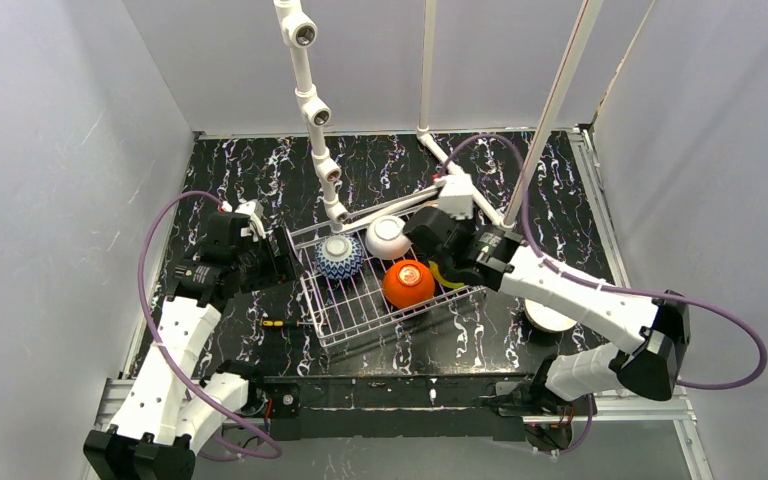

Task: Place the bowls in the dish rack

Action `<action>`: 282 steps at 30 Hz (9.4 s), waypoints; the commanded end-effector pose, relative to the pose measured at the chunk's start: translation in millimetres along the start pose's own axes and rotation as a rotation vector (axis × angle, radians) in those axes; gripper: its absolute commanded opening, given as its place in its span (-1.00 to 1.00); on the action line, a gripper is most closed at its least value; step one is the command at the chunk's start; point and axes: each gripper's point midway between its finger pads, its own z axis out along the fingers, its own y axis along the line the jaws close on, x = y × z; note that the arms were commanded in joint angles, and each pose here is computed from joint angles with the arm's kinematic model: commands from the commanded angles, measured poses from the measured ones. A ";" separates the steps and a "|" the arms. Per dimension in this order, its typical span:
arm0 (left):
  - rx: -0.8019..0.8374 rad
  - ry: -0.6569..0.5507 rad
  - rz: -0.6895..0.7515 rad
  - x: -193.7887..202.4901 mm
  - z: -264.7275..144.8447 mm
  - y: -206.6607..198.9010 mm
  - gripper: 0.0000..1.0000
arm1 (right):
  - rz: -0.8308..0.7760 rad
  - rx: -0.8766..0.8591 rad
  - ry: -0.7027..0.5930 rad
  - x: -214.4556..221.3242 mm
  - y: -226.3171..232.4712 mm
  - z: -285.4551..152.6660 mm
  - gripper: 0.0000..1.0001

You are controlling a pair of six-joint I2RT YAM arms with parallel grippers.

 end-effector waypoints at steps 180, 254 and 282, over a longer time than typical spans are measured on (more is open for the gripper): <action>0.031 0.062 0.031 1.4 -5.4 -8.3 0.43 | 1.001 -0.762 0.274 80.2 142.3 14.0 -0.06; 0.029 0.073 0.026 4.2 3.8 -6.1 0.43 | 0.427 -0.426 0.372 100.8 118.7 6.1 0.86; 0.025 0.132 0.018 21.1 19.1 0.5 0.41 | 0.569 -0.553 0.509 102.3 144.7 11.3 0.29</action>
